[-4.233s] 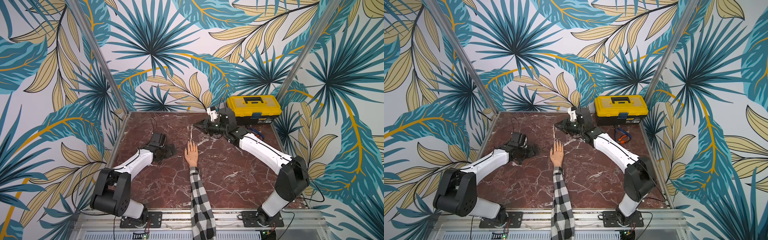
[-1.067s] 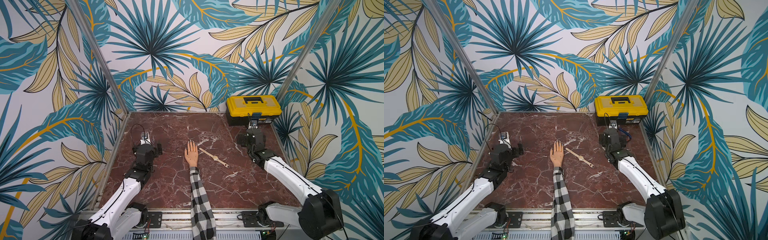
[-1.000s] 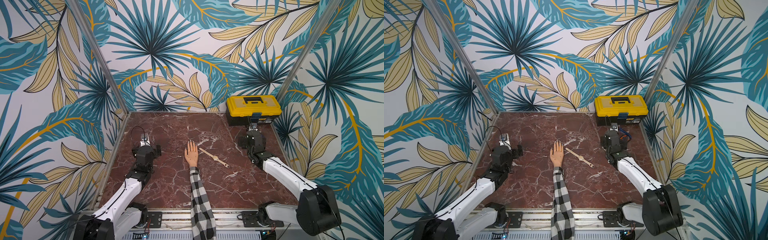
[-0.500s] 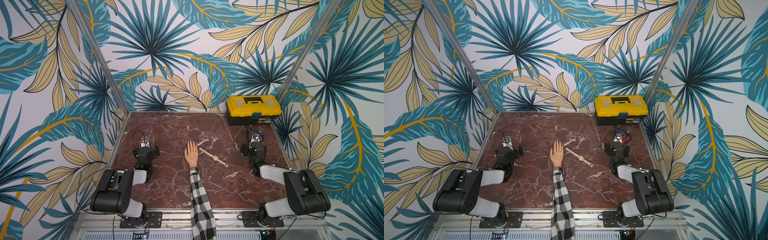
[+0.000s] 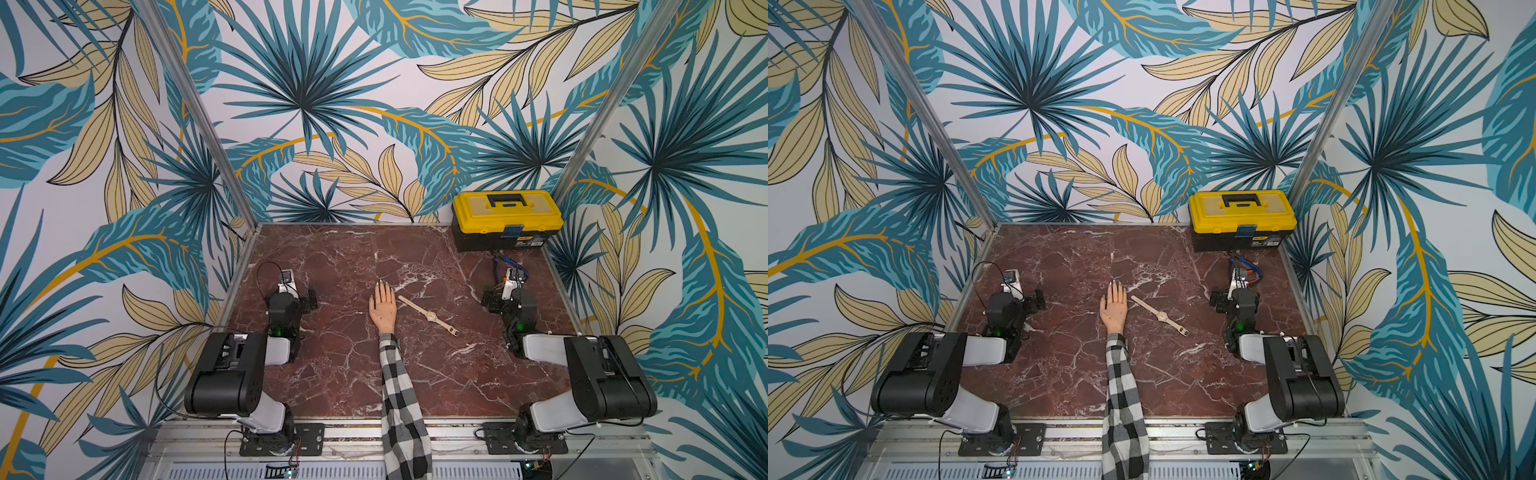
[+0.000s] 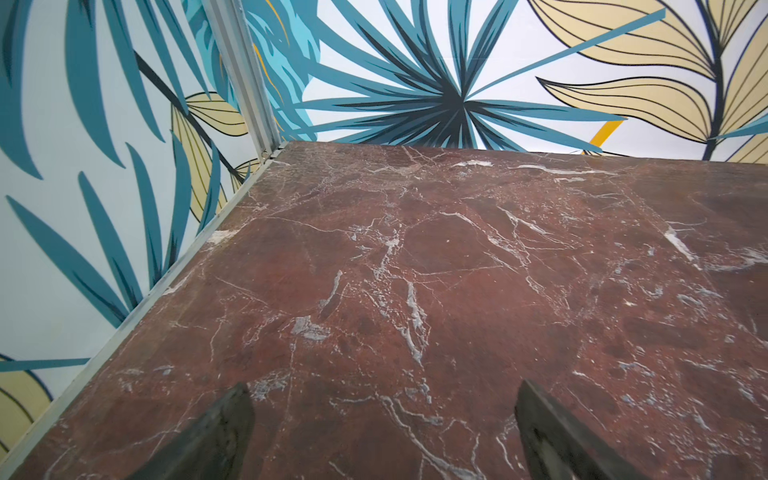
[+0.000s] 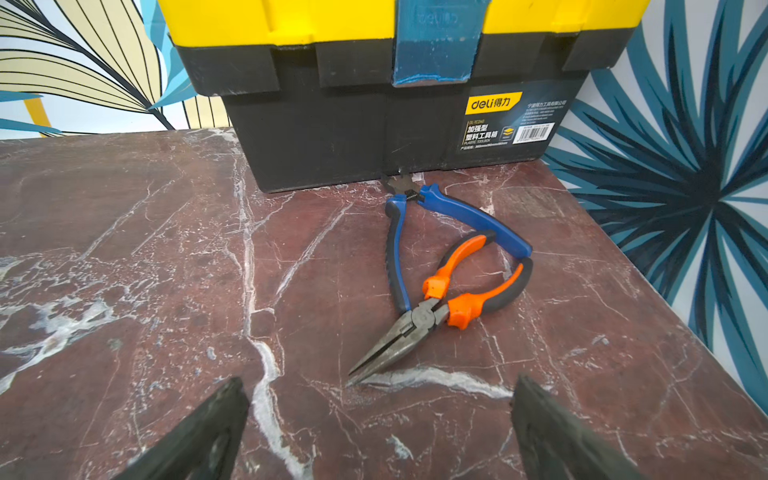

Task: Take off the watch
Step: Reset both arms

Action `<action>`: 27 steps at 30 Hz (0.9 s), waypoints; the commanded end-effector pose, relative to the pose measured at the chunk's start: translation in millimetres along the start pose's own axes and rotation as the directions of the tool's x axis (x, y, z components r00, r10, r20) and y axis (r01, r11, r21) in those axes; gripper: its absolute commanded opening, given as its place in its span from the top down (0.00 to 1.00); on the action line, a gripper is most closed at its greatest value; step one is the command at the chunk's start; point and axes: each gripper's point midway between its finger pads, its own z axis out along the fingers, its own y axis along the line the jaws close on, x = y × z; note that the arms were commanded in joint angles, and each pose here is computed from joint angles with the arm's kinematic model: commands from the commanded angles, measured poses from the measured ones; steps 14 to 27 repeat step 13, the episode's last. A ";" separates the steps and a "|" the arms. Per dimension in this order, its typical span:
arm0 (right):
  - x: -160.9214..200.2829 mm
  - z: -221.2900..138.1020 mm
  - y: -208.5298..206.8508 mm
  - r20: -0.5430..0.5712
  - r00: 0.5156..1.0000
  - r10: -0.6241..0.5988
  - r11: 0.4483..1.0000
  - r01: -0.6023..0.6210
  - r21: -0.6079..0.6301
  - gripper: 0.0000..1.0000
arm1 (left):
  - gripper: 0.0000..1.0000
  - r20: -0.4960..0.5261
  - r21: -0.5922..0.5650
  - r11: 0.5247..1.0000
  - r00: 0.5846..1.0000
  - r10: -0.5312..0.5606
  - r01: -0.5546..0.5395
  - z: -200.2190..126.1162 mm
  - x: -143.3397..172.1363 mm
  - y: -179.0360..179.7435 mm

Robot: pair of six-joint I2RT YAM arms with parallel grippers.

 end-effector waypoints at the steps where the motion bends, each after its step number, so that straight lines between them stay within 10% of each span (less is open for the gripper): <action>1: -9.1 -2.5 3.4 0.034 0.999 0.010 1.000 -0.009 -0.024 0.01 | 0.01 0.037 0.023 1.000 0.999 -0.008 0.007 2.8 -11.6 -3.2; 27: -7.7 -1.3 5.9 0.021 1.000 0.007 0.999 -0.006 -0.037 0.00 | 0.01 0.037 0.024 1.000 0.999 -0.006 0.005 2.7 -11.6 -3.4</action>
